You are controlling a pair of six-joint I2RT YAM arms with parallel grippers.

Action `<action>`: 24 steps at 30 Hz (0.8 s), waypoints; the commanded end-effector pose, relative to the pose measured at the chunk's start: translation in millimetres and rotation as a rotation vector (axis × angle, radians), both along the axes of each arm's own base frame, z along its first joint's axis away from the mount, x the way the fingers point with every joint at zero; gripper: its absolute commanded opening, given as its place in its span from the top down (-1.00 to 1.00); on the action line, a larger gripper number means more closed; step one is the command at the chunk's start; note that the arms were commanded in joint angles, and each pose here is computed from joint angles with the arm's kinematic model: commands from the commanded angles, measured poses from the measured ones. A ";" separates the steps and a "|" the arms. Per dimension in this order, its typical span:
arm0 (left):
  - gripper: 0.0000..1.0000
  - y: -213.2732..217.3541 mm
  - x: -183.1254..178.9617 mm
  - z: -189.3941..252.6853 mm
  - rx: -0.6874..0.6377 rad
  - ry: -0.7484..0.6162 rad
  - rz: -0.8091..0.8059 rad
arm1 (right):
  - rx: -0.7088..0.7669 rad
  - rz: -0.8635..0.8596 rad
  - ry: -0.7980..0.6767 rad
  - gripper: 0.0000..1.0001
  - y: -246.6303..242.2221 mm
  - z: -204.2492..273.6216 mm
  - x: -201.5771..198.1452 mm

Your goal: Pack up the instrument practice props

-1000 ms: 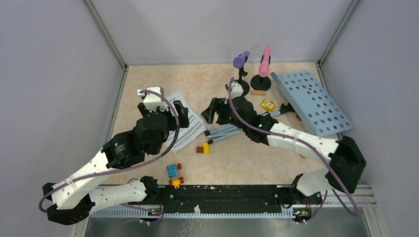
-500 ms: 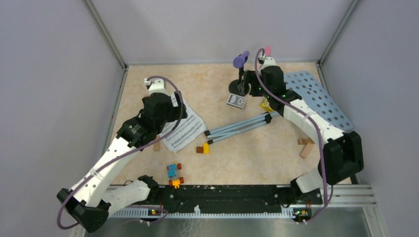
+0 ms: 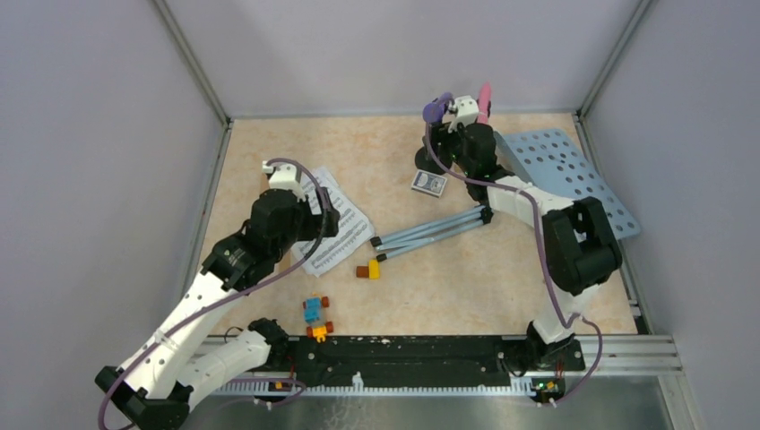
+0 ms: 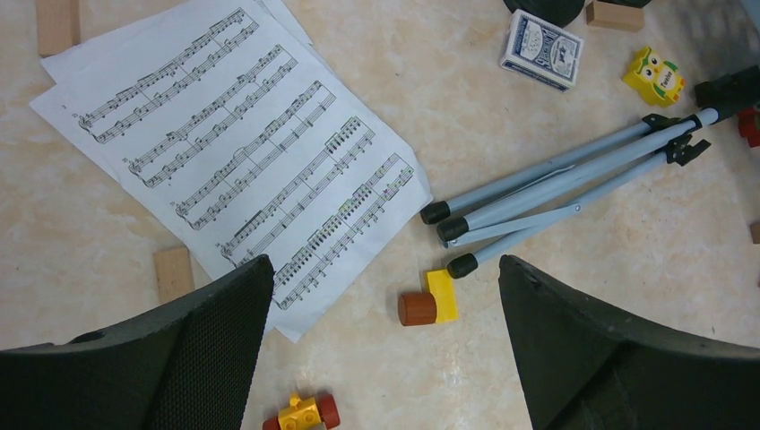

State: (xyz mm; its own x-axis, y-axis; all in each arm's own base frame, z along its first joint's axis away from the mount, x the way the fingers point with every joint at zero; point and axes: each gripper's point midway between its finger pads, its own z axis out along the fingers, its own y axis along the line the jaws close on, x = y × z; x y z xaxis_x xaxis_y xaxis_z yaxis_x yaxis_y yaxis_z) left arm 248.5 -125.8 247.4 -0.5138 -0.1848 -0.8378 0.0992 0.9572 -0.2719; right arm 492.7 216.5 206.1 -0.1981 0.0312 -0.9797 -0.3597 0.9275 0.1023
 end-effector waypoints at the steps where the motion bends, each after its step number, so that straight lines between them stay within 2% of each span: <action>1: -0.97 0.7 1.1 10.5 -0.021 -0.053 -0.003 | 0.015 -0.059 -0.220 -0.41 -4.1 46.2 40.0; 11: -0.97 11.4 -3.6 4.0 0.009 -0.061 0.019 | 0.051 -0.153 -0.273 -0.26 -16.4 30.0 86.1; 16: -0.97 15.3 -2.5 0.9 0.027 -0.065 0.032 | 0.048 -0.144 -0.287 -0.14 -9.9 21.5 100.3; 19: -0.97 17.5 -1.9 0.9 0.040 -0.071 0.037 | 0.042 -0.136 -0.296 0.04 -7.4 17.4 104.7; 24: -0.98 19.6 -1.9 -2.3 0.048 -0.072 0.043 | 0.050 -0.045 -0.363 0.62 3.9 21.7 90.7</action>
